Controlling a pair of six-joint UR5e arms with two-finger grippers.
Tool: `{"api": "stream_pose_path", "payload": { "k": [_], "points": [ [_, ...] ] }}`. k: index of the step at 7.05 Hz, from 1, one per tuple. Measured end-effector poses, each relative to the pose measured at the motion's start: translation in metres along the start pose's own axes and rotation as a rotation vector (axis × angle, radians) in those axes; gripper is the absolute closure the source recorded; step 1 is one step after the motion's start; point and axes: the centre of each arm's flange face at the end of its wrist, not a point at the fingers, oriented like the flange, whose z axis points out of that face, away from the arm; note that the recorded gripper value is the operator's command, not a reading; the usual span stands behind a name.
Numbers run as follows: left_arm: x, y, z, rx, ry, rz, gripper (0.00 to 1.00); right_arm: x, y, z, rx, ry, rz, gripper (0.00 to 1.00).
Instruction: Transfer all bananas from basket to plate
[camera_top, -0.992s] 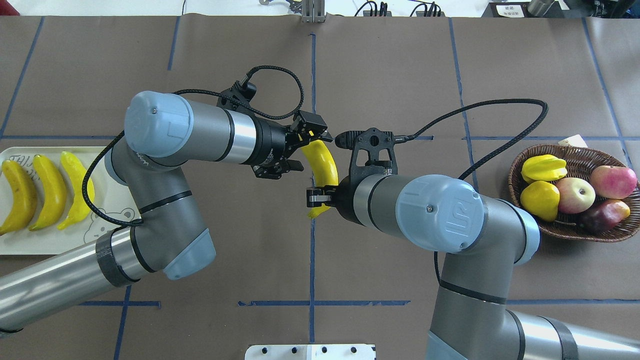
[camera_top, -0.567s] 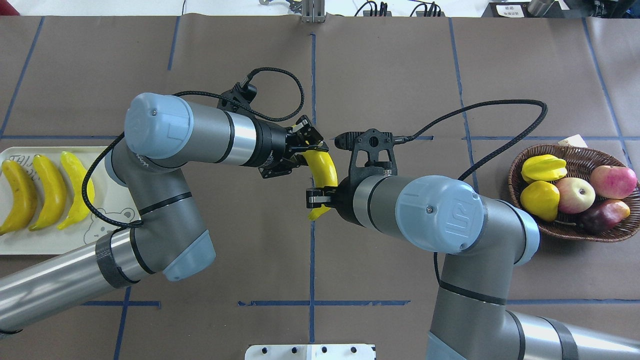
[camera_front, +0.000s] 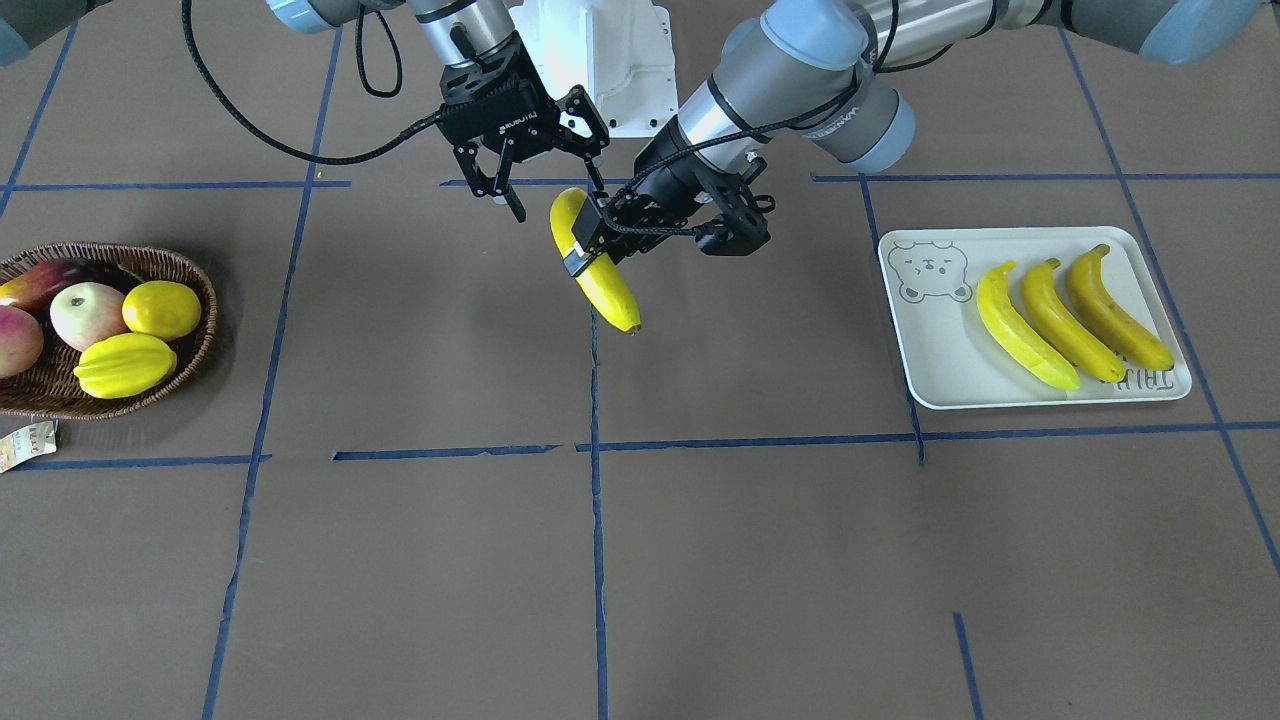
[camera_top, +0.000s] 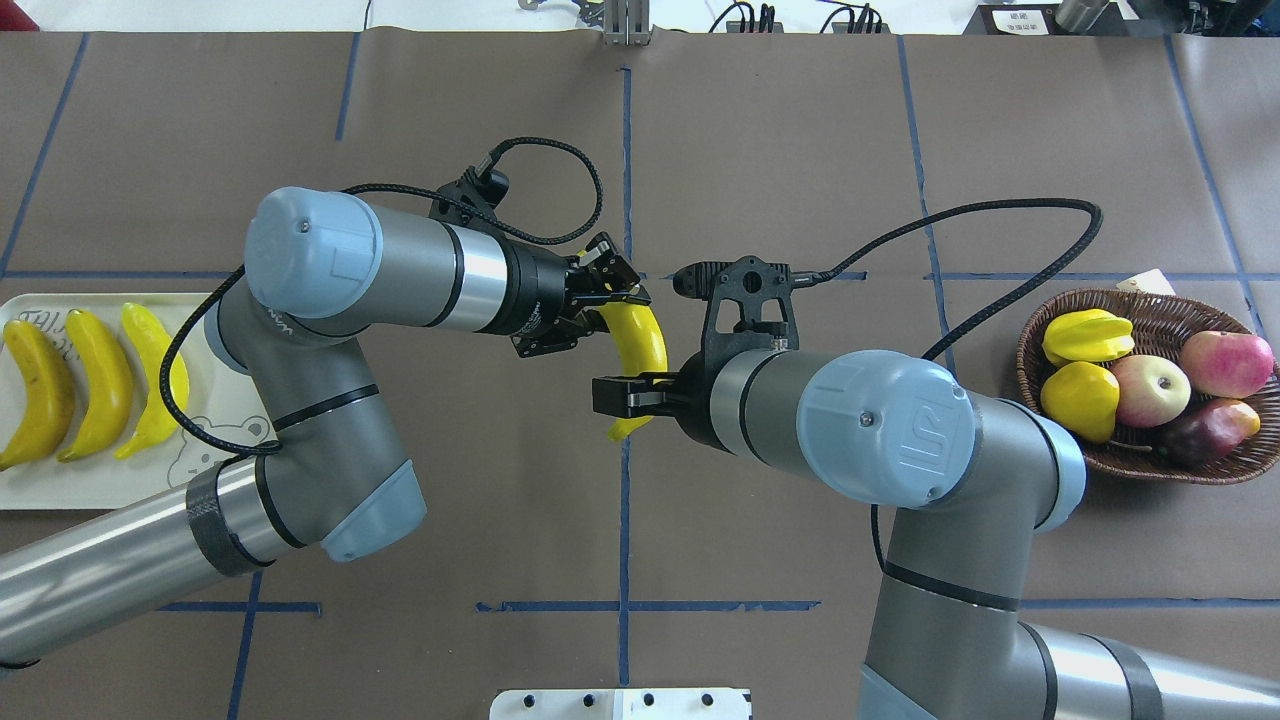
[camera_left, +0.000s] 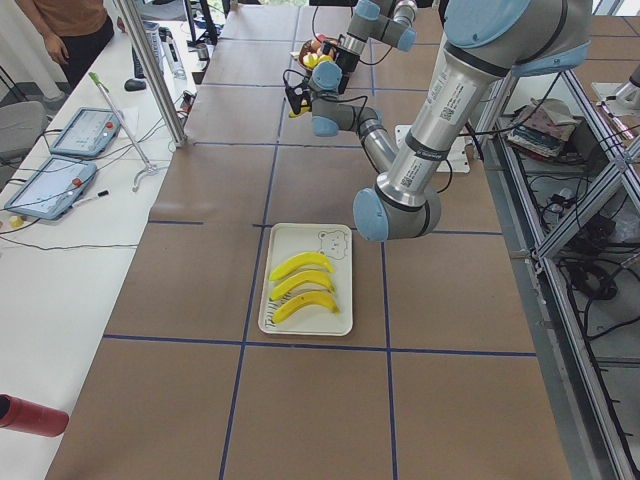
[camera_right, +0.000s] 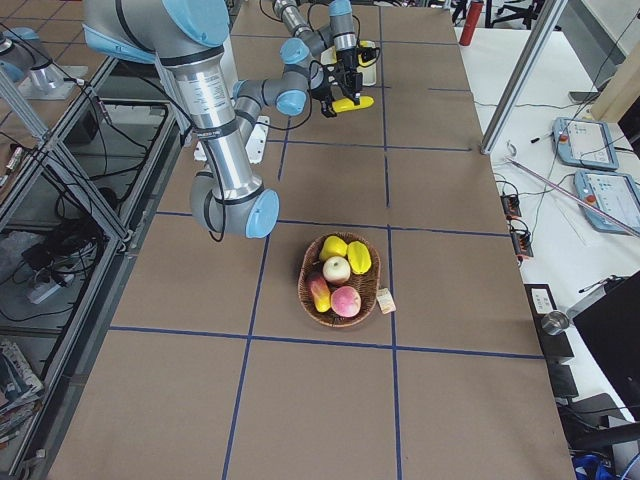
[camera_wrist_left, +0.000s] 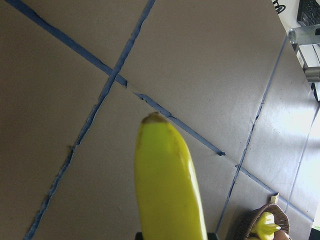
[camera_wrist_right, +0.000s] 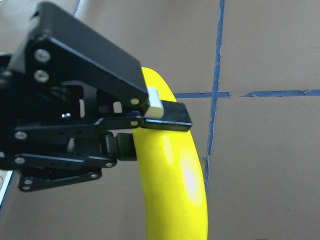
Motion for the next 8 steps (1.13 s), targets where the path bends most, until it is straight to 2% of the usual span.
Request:
{"api": "stream_pose_path", "payload": {
  "k": [1,2,4,5,8],
  "points": [
    [-0.008,-0.007,0.002,0.013,-0.031,0.000,1.00,0.000,-0.001,-0.005,0.002,-0.008,0.019,0.00],
    [-0.022,-0.022,0.004,0.042,-0.114,0.029,1.00,0.002,-0.003,-0.010,0.005,-0.012,0.029,0.00],
    [-0.040,-0.072,-0.019,0.107,-0.386,0.139,1.00,0.008,-0.002,-0.016,0.007,-0.011,0.033,0.00],
    [-0.050,-0.094,-0.042,0.125,-0.489,0.192,1.00,0.009,-0.002,-0.016,0.007,-0.009,0.033,0.00],
    [-0.137,-0.154,-0.087,0.138,-0.691,0.277,1.00,0.021,-0.002,-0.023,0.007,0.009,0.035,0.00]
  ]
}}
